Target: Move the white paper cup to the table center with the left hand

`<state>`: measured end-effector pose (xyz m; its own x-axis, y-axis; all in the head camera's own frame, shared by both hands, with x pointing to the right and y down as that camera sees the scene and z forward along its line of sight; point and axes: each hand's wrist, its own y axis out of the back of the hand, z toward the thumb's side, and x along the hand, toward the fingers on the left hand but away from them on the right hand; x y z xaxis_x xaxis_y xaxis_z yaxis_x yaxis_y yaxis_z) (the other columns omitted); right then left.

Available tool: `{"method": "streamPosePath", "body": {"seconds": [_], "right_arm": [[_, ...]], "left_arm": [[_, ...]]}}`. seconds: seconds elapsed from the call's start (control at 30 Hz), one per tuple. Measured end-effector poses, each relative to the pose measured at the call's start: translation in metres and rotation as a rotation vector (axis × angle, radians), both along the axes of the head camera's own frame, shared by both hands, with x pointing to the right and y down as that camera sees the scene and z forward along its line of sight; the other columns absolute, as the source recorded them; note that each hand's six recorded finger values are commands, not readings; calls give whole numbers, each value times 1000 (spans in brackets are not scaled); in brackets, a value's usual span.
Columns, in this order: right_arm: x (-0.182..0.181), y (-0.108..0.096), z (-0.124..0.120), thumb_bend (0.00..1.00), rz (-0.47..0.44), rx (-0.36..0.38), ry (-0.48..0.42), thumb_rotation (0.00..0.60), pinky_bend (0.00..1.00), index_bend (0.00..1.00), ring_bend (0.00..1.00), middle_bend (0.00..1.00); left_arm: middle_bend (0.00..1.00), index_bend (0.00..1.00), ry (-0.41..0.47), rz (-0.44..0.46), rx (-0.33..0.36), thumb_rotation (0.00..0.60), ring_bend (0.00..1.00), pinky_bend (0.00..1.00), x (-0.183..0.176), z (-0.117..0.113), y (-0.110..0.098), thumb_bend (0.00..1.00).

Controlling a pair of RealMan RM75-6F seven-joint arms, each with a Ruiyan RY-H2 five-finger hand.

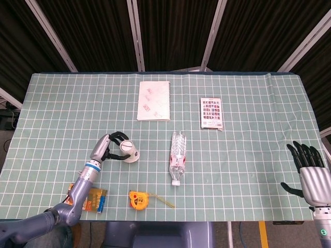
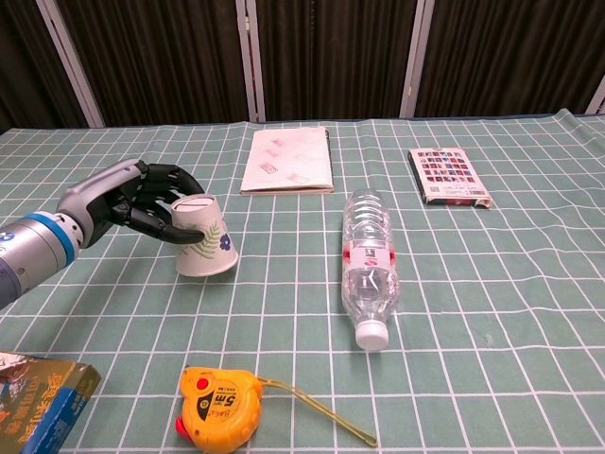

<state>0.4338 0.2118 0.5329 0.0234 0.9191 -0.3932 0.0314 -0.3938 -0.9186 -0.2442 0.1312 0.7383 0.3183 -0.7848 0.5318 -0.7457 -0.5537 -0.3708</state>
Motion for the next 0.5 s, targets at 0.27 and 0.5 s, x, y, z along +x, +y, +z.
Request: {"method": "streamPosePath", "body": {"seconds": [0.27, 0.5], "right_arm": [[0, 1, -1, 0, -1, 2, 4, 600, 0, 0, 0, 0], [-1, 2, -4, 0, -7, 8, -5, 600, 0, 0, 0, 0]], "left_arm": [[0, 0, -10, 59, 49, 600, 0, 0, 3, -6, 2, 73], [0, 0, -22, 44, 160, 600, 0, 0, -16, -37, -10, 70]]}}
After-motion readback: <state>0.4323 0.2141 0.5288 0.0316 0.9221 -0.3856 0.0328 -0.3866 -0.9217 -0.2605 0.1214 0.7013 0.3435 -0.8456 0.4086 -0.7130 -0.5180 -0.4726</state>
